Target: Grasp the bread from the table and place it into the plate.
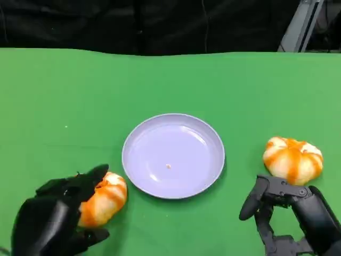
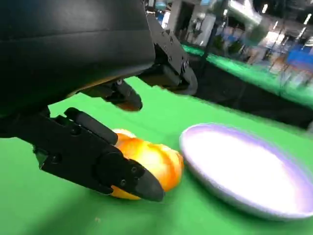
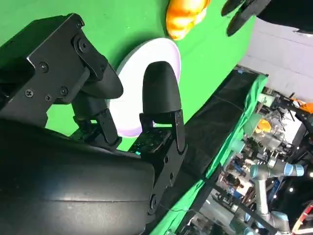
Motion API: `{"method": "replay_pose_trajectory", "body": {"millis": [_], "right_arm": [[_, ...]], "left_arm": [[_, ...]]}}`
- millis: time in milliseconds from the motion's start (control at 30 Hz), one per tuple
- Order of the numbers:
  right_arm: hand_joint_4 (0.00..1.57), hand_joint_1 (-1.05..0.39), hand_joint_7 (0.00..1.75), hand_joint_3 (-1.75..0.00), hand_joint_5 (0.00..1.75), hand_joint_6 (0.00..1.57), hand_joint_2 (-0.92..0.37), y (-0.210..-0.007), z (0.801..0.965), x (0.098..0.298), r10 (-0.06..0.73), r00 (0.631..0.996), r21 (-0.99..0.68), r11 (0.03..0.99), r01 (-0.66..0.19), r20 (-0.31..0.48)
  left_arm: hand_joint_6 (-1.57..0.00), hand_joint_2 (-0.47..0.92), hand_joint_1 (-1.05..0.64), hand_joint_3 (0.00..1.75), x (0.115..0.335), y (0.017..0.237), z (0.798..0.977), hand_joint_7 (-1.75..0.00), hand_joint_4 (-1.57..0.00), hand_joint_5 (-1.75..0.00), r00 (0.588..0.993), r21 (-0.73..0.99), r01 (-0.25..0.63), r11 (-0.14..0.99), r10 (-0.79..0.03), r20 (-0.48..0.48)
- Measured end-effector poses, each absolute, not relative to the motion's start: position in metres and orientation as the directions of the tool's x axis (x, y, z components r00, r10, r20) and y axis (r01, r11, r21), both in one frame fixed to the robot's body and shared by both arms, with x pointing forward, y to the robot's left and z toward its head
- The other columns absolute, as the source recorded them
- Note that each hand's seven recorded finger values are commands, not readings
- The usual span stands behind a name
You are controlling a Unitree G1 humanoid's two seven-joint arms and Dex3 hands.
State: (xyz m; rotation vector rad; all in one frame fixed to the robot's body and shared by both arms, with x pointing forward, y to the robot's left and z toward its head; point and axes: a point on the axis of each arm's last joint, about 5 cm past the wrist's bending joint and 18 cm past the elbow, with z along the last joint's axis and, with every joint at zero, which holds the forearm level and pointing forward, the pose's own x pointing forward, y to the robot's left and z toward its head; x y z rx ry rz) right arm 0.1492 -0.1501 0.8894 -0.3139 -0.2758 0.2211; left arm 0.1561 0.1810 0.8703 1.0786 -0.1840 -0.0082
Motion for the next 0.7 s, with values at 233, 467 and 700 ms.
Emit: {"method": "replay_pose_trajectory", "body": {"millis": [233,467,700], "right_arm": [[0.84,0.12,1.34,-1.45,1.64,0.8,-0.31,-0.15,0.889,0.149,0.256,0.939,-0.331,0.928,-0.171,0.232],[0.83,0.12,1.33,-1.43,1.67,0.79,-0.33,-0.149,0.89,0.149,0.255,0.939,-0.327,0.929,-0.171,0.231],[0.84,0.11,1.34,-1.46,1.64,0.8,-0.3,-0.148,0.89,0.149,0.255,0.939,-0.325,0.93,-0.173,0.232]], "left_arm": [[-0.37,0.89,-0.57,0.0,0.176,0.164,0.88,-0.02,-0.46,-0.14,0.994,0.952,0.031,0.306,-0.114,0.004],[-0.47,0.91,-0.54,0.0,0.197,0.154,0.875,-0.03,-0.55,-0.12,0.987,0.956,0.153,0.252,-0.095,-0.133],[-1.13,0.92,-0.22,0.11,0.214,0.153,0.859,-0.13,-0.8,-1.16,0.988,0.959,0.146,0.242,-0.085,-0.128]]}}
